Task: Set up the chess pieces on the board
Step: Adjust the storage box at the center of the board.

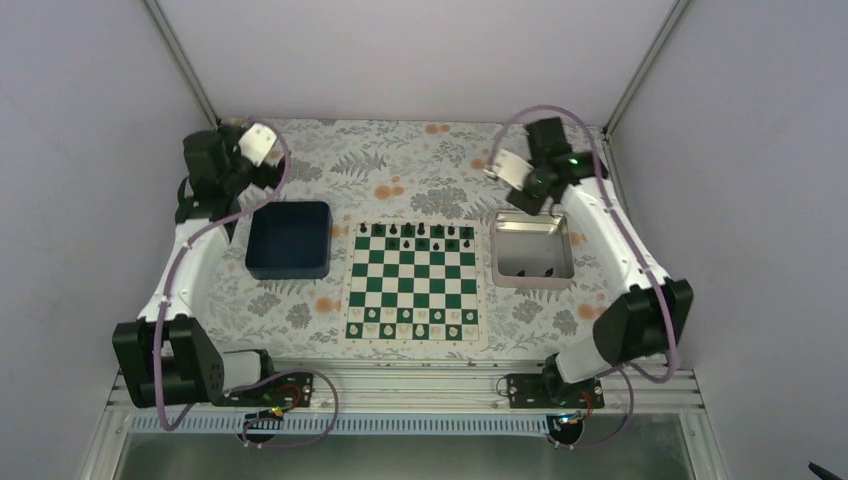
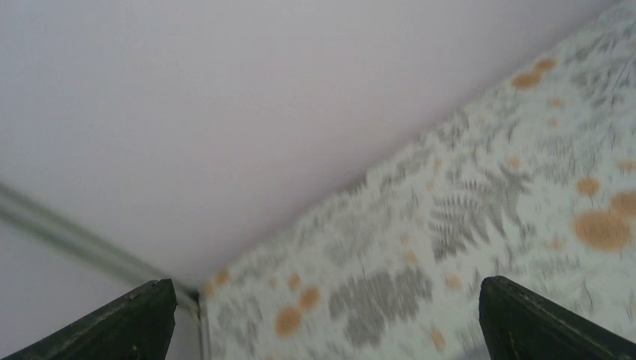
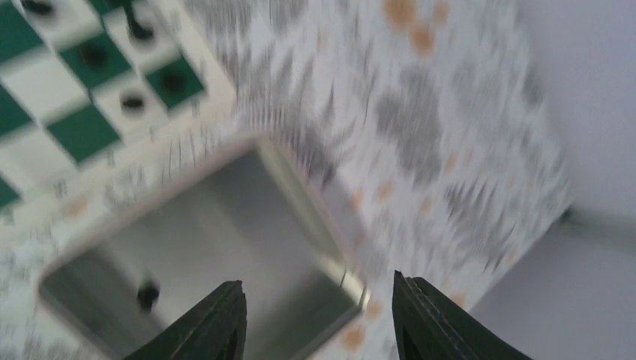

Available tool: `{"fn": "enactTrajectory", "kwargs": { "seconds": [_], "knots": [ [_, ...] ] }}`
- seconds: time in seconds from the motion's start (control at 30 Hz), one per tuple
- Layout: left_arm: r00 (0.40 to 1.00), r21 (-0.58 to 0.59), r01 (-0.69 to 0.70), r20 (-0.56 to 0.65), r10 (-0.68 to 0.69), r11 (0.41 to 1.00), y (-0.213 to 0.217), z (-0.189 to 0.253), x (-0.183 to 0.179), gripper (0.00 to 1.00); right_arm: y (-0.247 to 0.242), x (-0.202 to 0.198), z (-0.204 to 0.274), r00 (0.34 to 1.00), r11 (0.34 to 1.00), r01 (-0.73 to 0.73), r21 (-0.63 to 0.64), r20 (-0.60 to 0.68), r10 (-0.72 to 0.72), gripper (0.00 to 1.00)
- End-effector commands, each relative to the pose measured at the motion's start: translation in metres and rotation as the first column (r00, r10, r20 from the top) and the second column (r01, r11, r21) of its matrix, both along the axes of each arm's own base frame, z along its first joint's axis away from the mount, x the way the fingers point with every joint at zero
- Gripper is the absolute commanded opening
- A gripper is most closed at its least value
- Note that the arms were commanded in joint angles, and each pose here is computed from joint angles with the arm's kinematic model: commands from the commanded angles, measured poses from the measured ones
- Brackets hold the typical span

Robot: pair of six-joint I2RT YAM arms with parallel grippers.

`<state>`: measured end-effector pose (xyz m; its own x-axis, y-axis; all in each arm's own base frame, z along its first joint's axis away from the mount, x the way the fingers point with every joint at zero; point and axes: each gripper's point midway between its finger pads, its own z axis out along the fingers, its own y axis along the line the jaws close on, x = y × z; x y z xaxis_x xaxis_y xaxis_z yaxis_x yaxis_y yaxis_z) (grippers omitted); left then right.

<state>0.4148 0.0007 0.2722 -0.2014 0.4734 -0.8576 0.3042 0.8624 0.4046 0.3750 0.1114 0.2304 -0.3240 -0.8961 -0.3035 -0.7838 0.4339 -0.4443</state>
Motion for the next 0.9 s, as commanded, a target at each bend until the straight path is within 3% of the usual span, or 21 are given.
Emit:
{"fn": "enactTrajectory", "kwargs": {
  "seconds": [0.0,0.2,0.33,0.57,0.73,0.87],
  "knots": [
    [0.989,0.075,0.141,0.034,-0.143,0.987,-0.041,0.049,0.02,1.0,-0.049,-0.043,-0.022,0.991,0.993,0.109,0.039,-0.085,-0.106,0.48],
    [0.955,0.112,0.281,0.068,-0.289,0.953,-0.129,0.07,0.037,0.99,-0.118,-0.078,-0.058,0.94,0.948,0.308,0.079,-0.178,-0.291,0.19],
    [0.924,0.113,0.37,0.059,-0.378,0.922,-0.201,0.065,0.046,1.0,-0.15,-0.082,-0.082,0.893,0.899,0.421,0.119,-0.231,-0.387,0.05],
    [0.861,0.174,0.504,-0.018,-0.509,0.846,-0.32,0.019,0.05,0.96,-0.156,-0.121,-0.12,0.847,0.896,0.436,0.091,-0.378,-0.374,0.04],
    [0.802,0.162,0.595,-0.052,-0.596,0.787,-0.395,0.01,0.05,0.76,-0.149,-0.154,-0.146,0.815,0.904,0.422,0.069,-0.465,-0.345,0.06],
    [0.789,0.097,0.615,-0.079,-0.61,0.783,-0.439,-0.006,0.065,0.63,-0.147,-0.164,-0.157,0.809,0.902,0.424,0.082,-0.482,-0.336,0.08]
  ]
}}
